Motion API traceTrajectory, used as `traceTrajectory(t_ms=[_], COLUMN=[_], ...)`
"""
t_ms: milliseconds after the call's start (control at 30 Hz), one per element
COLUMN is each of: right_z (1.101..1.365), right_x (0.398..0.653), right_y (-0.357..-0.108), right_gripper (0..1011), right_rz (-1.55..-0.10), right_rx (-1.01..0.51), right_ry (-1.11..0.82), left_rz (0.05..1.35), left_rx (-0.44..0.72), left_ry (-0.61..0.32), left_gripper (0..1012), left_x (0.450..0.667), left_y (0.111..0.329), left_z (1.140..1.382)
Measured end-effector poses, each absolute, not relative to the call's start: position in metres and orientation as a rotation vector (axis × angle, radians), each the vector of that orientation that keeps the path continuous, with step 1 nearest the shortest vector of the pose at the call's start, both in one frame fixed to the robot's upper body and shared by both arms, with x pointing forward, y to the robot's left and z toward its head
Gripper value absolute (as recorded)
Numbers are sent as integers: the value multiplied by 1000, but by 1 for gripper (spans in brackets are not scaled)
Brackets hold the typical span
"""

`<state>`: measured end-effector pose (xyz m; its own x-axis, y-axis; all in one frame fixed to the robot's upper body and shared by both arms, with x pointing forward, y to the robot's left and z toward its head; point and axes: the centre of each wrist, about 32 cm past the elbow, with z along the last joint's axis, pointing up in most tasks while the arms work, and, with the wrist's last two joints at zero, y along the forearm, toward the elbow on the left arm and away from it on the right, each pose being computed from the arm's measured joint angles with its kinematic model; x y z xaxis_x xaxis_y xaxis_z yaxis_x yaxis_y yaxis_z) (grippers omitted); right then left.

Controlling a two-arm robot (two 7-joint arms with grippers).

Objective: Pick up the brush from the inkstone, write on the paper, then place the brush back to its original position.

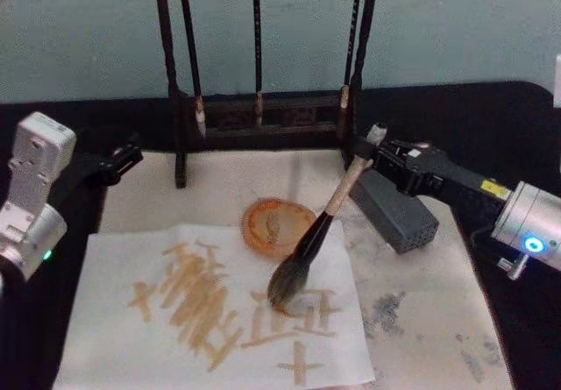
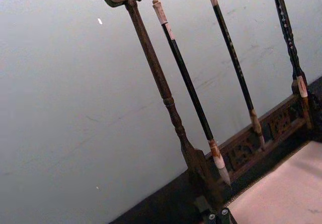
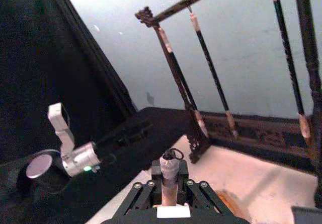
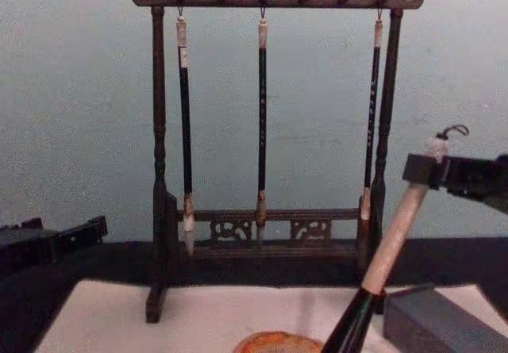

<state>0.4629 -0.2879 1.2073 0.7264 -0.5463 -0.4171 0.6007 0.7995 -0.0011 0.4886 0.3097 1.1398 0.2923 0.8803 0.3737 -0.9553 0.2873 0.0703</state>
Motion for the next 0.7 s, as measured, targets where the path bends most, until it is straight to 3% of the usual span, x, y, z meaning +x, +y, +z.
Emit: traceTrajectory(t_ms=[367,700], right_z=[1219,1208], right_x=[468,477], right_y=[-265,-236], right_gripper=[185,185], right_rz=[-567,-530], right_rx=[183,157], right_ry=[395,423], left_rz=[1248,1248], left_rx=[304,304], left_ry=[-285,-285], left_gripper=[1002,1002], left_x=[489,489], left_y=[310,310], left_z=[1140,1140])
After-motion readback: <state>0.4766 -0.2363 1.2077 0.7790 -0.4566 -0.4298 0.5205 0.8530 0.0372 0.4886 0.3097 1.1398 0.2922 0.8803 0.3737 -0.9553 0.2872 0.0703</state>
